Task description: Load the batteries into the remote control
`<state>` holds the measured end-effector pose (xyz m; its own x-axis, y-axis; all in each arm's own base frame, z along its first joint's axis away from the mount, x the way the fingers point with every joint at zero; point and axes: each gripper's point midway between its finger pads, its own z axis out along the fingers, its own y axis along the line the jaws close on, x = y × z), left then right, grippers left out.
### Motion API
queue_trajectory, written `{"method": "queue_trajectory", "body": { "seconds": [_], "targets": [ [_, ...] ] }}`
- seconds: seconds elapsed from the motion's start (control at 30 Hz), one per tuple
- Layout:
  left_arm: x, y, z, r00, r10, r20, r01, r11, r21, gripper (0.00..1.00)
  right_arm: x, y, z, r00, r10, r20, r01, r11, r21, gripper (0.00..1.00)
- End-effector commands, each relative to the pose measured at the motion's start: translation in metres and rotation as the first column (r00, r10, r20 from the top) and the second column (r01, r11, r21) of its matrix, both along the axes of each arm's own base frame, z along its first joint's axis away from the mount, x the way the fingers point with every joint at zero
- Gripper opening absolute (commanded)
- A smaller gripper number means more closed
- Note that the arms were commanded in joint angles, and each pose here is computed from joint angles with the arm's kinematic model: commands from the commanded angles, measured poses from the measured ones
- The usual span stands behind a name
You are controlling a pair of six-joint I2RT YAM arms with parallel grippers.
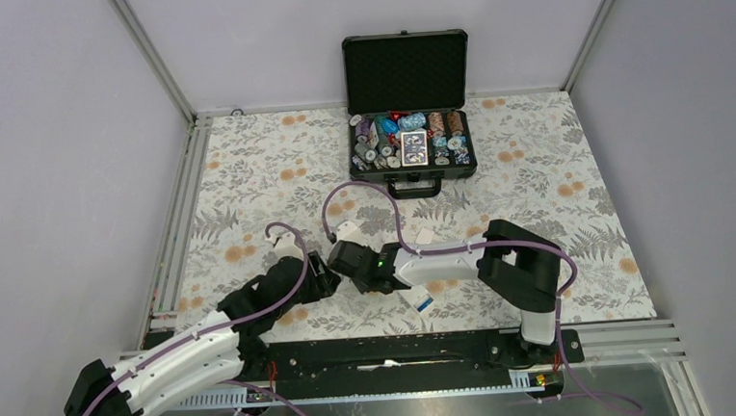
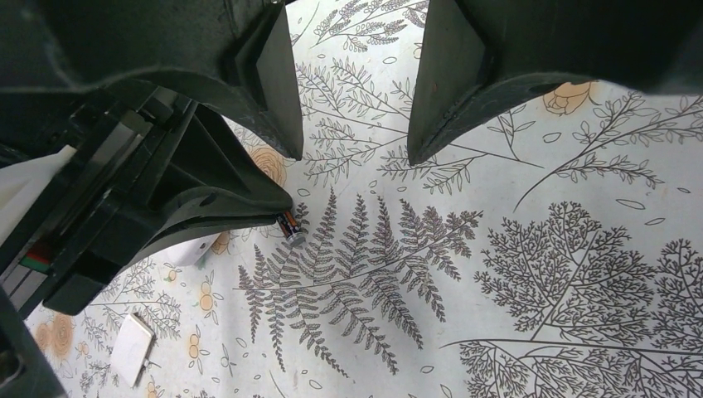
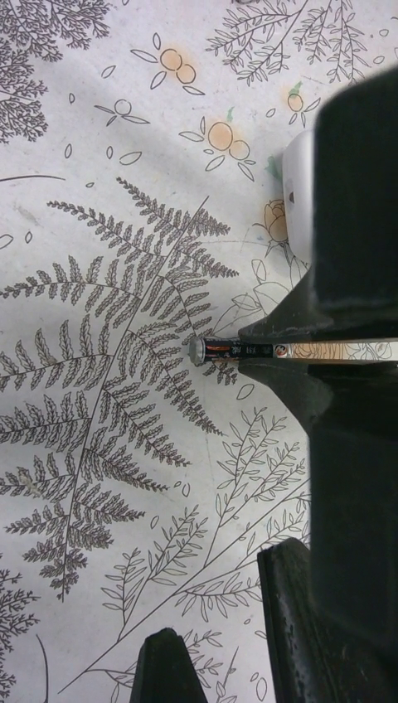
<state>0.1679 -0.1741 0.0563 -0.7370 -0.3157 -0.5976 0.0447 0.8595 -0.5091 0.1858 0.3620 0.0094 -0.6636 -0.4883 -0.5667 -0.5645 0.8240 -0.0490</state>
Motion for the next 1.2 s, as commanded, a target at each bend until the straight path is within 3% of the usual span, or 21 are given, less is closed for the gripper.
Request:
{"method": "queue_trajectory", "body": {
  "seconds": [0.0,0.5,0.77,0.97,1.17],
  "targets": [
    [0.006,-0.010,0.008,1.000,0.000,0.020,0.001,0.998,-0.058,0.53,-0.032,-0.043,-0.030,0.994,0.002,-0.107,-0.020,0.986,-0.166,0.00],
    [0.002,-0.042,0.009,0.994,-0.110,-0.017,0.106,0.986,-0.131,0.52,-0.037,-0.052,0.051,0.999,0.036,-0.025,-0.034,0.997,0.062,0.00],
    [-0.003,-0.085,-0.005,0.964,-0.253,-0.081,0.236,0.956,-0.176,0.48,-0.028,-0.107,0.081,0.995,-0.056,0.085,0.055,0.998,0.016,0.00],
    [-0.005,-0.123,-0.015,0.924,-0.359,-0.135,0.324,0.919,-0.226,0.43,-0.023,-0.136,0.083,0.991,-0.097,0.095,0.099,0.995,-0.018,0.00],
    [0.004,-0.137,-0.028,0.913,-0.374,-0.164,0.340,0.918,-0.202,0.39,-0.014,-0.157,0.076,0.984,-0.165,0.063,0.166,0.986,-0.024,0.00]
  ]
}}
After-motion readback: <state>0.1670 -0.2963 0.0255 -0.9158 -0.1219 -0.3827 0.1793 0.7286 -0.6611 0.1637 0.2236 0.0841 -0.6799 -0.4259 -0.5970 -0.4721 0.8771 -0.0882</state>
